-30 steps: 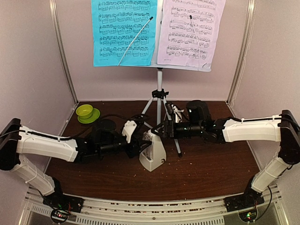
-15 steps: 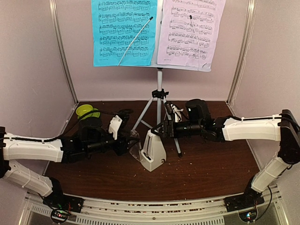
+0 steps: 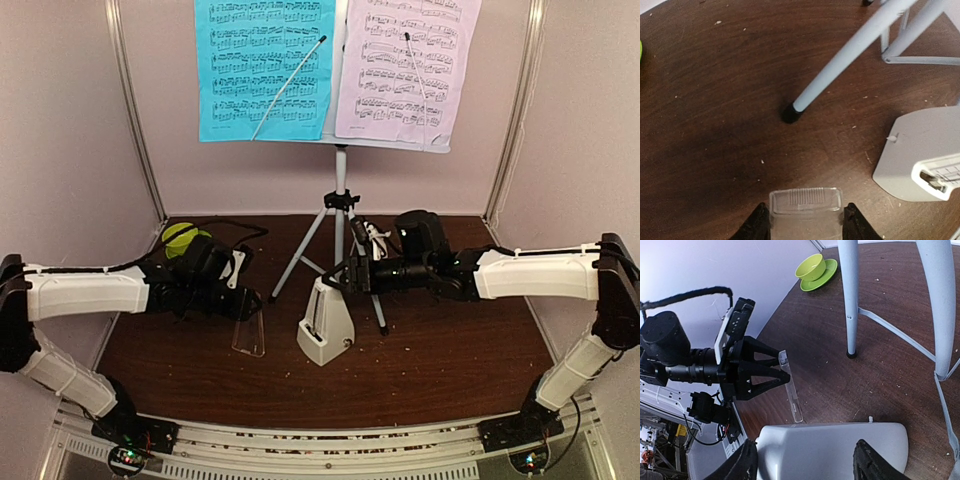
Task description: Set up the instrument practice props
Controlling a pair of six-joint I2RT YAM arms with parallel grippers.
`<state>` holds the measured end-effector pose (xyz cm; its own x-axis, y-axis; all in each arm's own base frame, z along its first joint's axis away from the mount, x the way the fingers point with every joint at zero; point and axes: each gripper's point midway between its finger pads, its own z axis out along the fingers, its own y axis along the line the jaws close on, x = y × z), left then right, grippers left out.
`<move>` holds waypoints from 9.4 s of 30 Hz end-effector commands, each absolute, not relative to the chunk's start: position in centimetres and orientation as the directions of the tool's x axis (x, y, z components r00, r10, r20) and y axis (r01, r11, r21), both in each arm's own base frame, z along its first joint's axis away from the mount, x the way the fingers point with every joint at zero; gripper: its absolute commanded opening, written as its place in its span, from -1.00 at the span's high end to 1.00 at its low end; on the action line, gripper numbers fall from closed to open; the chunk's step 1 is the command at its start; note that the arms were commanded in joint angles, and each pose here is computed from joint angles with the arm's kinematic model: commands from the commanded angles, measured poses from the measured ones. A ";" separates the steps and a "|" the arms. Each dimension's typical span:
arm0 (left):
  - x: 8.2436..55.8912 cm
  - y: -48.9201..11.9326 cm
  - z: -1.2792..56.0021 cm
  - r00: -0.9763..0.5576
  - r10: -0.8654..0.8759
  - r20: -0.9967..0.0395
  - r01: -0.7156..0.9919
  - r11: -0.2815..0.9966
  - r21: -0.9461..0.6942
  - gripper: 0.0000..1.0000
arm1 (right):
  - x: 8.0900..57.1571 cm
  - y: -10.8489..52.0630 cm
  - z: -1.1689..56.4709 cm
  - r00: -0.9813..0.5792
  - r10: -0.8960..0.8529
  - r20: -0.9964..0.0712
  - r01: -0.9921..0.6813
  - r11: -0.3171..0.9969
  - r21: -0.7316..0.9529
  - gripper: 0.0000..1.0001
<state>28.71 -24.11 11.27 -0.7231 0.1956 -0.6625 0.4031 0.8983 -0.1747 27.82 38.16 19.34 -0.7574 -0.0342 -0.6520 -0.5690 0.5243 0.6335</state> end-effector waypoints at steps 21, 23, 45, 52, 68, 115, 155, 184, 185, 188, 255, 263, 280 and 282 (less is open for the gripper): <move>35.2 -21.3 4.3 -0.931 0.117 -0.346 0.138 0.990 -0.036 0.25 | 25.7 35.1 11.1 -0.852 -0.160 -0.499 -0.461 0.682 0.568 -0.38; 35.4 -21.4 4.1 -0.930 0.121 -0.348 0.144 0.989 -0.041 0.01 | 25.7 35.1 11.2 -0.852 -0.157 -0.500 -0.461 0.679 0.571 -0.40; 32.1 -24.2 17.4 -0.529 0.155 -0.835 0.546 0.815 -0.194 -0.54 | 26.6 37.2 17.6 -0.820 -0.072 -0.567 -0.495 0.585 0.642 -0.67; 27.5 -27.1 20.8 -0.311 0.116 -0.943 0.713 0.685 -0.150 -0.53 | 26.5 38.0 20.5 -0.808 -0.053 -0.587 -0.514 0.550 0.658 -0.73; 28.3 -29.8 17.7 -0.356 0.208 -0.911 0.693 0.713 -0.108 -0.36 | 24.1 33.4 19.6 -0.834 -0.008 -0.552 -0.412 0.674 0.613 -0.47; 24.6 -34.0 12.5 -0.501 0.240 -0.832 0.716 0.655 -0.242 -0.02 | 27.8 32.8 14.2 -0.757 -0.099 -0.646 -0.433 0.817 0.381 0.09; 26.3 -31.4 13.3 -0.523 0.188 -0.831 0.638 0.733 -0.236 0.04 | 27.4 38.8 18.4 -0.580 0.068 -0.812 -0.558 0.694 0.456 -0.57; 26.4 -31.5 12.8 -0.531 0.200 -0.823 0.635 0.738 -0.230 0.07 | 28.4 37.5 17.3 -0.547 0.050 -0.836 -0.522 0.760 0.388 0.00; 26.5 -31.5 12.8 -0.531 0.200 -0.824 0.636 0.737 -0.231 0.07 | 28.3 37.6 17.2 -0.548 0.048 -0.835 -0.526 0.757 0.389 0.03; 26.4 -31.7 12.8 -0.531 0.203 -0.823 0.639 0.733 -0.232 0.08 | 28.0 37.4 17.1 -0.553 0.048 -0.832 -0.528 0.752 0.394 0.05; 26.6 -31.5 11.8 -0.542 0.121 -0.832 0.549 0.800 -0.241 -0.37 | 27.6 34.6 18.1 -0.513 0.019 -0.858 -0.474 0.828 0.302 -0.76; 26.8 -31.0 12.5 -0.532 0.113 -0.839 0.535 0.813 -0.229 -0.38 | 27.9 32.1 17.5 -0.516 0.005 -0.857 -0.404 0.880 0.249 -0.76; 27.2 -28.5 13.2 -0.523 0.104 -0.846 0.487 0.851 -0.197 -0.43 | 27.7 24.7 11.9 -0.606 -0.014 -0.795 -0.213 0.966 0.146 -0.77; 27.4 -27.6 13.5 -0.521 0.079 -0.850 0.469 0.858 -0.208 -0.45 | 27.6 24.3 11.8 -0.614 -0.013 -0.789 -0.206 0.968 0.144 -0.78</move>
<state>26.98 -29.66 13.17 -0.5273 0.1098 -0.8425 0.5121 0.8323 -0.2121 27.65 25.92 12.53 -0.5975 -0.0237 -0.8015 -0.2578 0.9522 0.1640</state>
